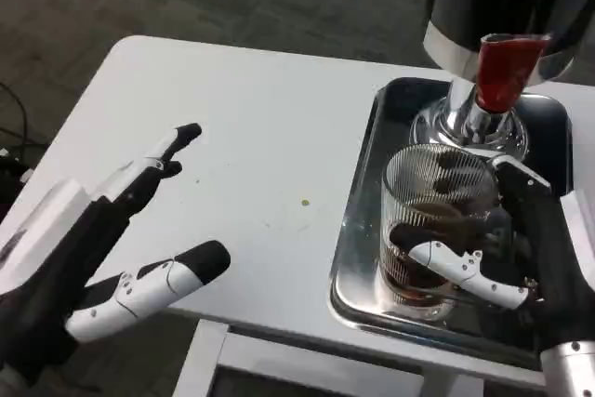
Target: Grasp the cup under the faucet to collect the drink, then remove the cup.
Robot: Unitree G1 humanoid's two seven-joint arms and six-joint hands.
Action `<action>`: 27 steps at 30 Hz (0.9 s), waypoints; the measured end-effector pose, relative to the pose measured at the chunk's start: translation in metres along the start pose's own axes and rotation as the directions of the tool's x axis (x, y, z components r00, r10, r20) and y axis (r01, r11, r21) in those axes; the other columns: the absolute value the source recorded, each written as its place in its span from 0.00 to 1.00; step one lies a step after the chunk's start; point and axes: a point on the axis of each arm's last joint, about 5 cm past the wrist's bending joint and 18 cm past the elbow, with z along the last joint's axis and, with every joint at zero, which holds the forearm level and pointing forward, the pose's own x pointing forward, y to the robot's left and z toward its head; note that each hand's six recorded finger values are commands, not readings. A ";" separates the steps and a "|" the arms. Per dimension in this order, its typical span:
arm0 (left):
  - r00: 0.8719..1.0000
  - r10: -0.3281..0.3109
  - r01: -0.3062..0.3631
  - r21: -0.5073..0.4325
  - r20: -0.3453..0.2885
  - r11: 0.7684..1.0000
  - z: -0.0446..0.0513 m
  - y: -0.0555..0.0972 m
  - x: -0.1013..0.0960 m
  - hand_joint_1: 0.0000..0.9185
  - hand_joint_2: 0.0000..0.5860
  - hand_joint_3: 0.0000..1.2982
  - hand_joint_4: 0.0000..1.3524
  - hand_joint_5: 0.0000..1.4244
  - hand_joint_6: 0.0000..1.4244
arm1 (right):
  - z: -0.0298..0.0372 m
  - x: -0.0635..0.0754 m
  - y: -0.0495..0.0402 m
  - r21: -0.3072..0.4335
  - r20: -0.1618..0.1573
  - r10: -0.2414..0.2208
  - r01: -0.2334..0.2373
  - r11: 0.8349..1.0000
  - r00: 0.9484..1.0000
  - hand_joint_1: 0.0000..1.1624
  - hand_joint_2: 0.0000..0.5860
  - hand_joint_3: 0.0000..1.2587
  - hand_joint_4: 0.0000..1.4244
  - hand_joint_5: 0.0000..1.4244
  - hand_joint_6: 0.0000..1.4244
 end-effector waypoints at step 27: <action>1.000 0.025 -0.025 0.026 -0.010 0.999 0.0038 0.006 -0.009 0.00 0.11 0.05 0.03 0.07 0.02 | 0.0285 -0.016 -0.0022 0.013 0.096 0.020 -0.022 1.000 0.995 0.71 0.28 0.47 0.46 0.57 0.59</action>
